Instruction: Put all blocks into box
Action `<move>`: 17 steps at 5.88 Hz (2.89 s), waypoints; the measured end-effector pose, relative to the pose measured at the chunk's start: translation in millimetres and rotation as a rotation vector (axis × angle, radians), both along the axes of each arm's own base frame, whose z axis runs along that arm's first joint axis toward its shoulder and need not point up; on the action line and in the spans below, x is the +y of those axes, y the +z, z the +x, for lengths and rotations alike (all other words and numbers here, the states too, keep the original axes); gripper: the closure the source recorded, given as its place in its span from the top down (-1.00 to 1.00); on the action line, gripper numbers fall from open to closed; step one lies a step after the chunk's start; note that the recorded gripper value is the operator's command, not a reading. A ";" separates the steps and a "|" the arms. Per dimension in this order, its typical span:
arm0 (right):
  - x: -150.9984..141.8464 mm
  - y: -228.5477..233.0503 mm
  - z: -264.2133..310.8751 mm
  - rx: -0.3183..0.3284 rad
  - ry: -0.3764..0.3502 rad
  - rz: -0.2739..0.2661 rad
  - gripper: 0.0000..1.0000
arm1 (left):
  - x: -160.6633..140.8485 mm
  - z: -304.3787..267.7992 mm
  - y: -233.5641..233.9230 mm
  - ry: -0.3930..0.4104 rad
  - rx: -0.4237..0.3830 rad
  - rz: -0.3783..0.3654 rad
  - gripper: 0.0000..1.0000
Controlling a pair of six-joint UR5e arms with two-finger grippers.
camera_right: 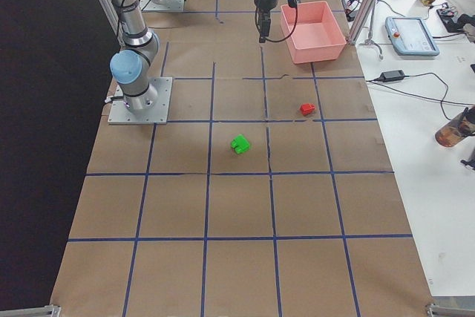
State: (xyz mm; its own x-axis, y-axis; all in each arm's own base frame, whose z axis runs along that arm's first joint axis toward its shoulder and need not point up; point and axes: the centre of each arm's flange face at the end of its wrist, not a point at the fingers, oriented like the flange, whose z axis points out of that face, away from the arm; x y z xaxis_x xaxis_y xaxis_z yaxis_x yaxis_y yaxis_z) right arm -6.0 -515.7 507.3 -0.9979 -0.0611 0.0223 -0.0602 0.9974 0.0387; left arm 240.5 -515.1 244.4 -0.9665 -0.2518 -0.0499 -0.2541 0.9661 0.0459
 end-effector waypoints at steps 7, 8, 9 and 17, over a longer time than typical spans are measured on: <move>63.5 -152.9 -229.7 -0.080 0.449 0.033 0.99 | 35.8 -2.4 -83.4 -0.014 -0.008 0.150 0.73; 68.3 -198.8 -228.9 -0.063 0.449 0.020 0.99 | 42.4 2.1 -84.2 -0.001 -0.004 0.154 -0.04; 71.4 -234.5 -228.4 -0.068 0.447 0.021 0.99 | 45.5 5.5 -83.4 0.009 0.005 0.148 -0.79; 61.6 -328.2 -245.3 -0.134 0.418 0.060 0.17 | -14.3 -77.6 15.8 -0.148 0.012 -0.045 -1.00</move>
State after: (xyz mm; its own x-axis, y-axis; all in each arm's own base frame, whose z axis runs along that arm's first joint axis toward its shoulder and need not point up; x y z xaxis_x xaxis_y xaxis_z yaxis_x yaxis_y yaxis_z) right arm -251.3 -454.1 179.1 -0.8812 -0.4569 -0.1211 -0.4660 0.8828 0.0600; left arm 162.9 -529.5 260.2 -0.9937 -0.1082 -0.0304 -0.1084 0.9941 0.0038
